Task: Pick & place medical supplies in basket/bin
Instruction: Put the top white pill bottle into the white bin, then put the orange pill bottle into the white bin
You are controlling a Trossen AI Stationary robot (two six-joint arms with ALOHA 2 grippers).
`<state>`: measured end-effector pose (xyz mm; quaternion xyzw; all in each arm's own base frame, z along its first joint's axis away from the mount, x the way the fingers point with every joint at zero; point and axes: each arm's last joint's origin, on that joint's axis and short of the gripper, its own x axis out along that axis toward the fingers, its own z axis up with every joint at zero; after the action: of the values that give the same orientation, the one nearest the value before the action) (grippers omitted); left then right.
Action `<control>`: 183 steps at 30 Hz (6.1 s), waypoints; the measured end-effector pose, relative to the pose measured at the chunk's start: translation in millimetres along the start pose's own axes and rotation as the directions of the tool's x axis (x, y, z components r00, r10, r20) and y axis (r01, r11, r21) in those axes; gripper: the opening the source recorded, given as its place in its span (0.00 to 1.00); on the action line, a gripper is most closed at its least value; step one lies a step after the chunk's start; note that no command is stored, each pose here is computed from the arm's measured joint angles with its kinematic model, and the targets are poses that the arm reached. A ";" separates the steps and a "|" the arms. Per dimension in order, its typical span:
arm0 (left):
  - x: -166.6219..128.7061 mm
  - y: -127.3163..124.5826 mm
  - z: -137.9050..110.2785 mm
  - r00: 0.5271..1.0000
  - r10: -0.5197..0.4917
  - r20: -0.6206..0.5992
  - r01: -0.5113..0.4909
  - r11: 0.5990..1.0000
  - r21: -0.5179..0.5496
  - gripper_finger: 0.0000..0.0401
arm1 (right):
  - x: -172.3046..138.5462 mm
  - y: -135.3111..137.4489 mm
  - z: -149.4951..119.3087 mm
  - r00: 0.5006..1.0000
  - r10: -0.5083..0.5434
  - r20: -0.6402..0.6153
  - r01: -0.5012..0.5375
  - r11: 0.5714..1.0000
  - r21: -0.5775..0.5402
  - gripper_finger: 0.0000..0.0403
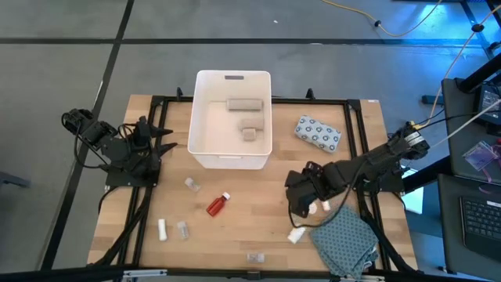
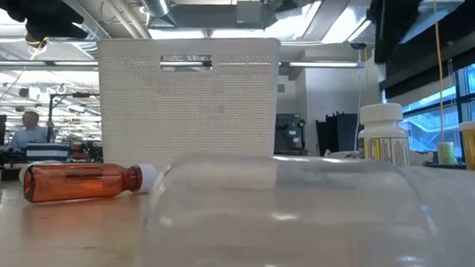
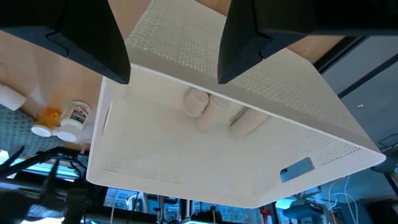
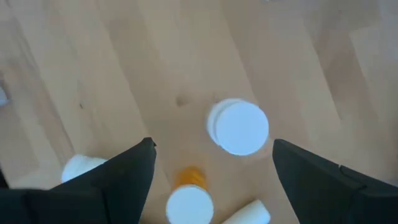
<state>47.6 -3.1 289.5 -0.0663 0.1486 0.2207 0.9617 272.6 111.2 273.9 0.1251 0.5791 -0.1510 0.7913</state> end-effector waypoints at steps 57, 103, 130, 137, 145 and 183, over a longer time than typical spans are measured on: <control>0.0 -0.7 -0.5 1.000 -0.025 -0.015 0.025 0.999 0.026 0.59 | -100.1 -21.5 106.6 0.878 0.296 0.376 -0.261 0.955 -0.143 0.47; 0.0 -0.3 -0.3 1.000 -0.012 -0.007 0.012 1.000 0.025 0.59 | 149.6 -244.1 286.0 0.970 0.072 0.234 -0.017 0.973 -0.230 0.47; 0.0 0.3 0.1 1.000 0.009 0.005 -0.010 1.000 0.026 0.59 | 143.0 -243.7 304.8 0.905 0.068 0.421 0.036 0.972 -0.233 0.92; 0.0 0.3 0.0 1.000 0.010 0.005 -0.010 1.000 0.027 0.59 | 119.5 -232.8 307.3 0.882 0.079 0.466 0.046 0.967 -0.251 0.93; 0.0 1.4 0.6 0.999 0.045 0.027 -0.046 0.999 0.026 0.59 | 34.9 -198.1 294.9 0.847 0.124 0.517 0.004 0.971 -0.239 0.93; 70.6 -133.6 -8.2 0.918 -0.325 -0.227 0.363 0.919 0.155 0.45 | -74.9 75.2 101.1 0.969 0.245 0.043 -0.210 0.897 -0.388 0.93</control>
<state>165.5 -95.5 267.8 -0.0189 0.2498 0.0243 0.9678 369.0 150.0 377.2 0.0288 0.5422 0.0523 0.8381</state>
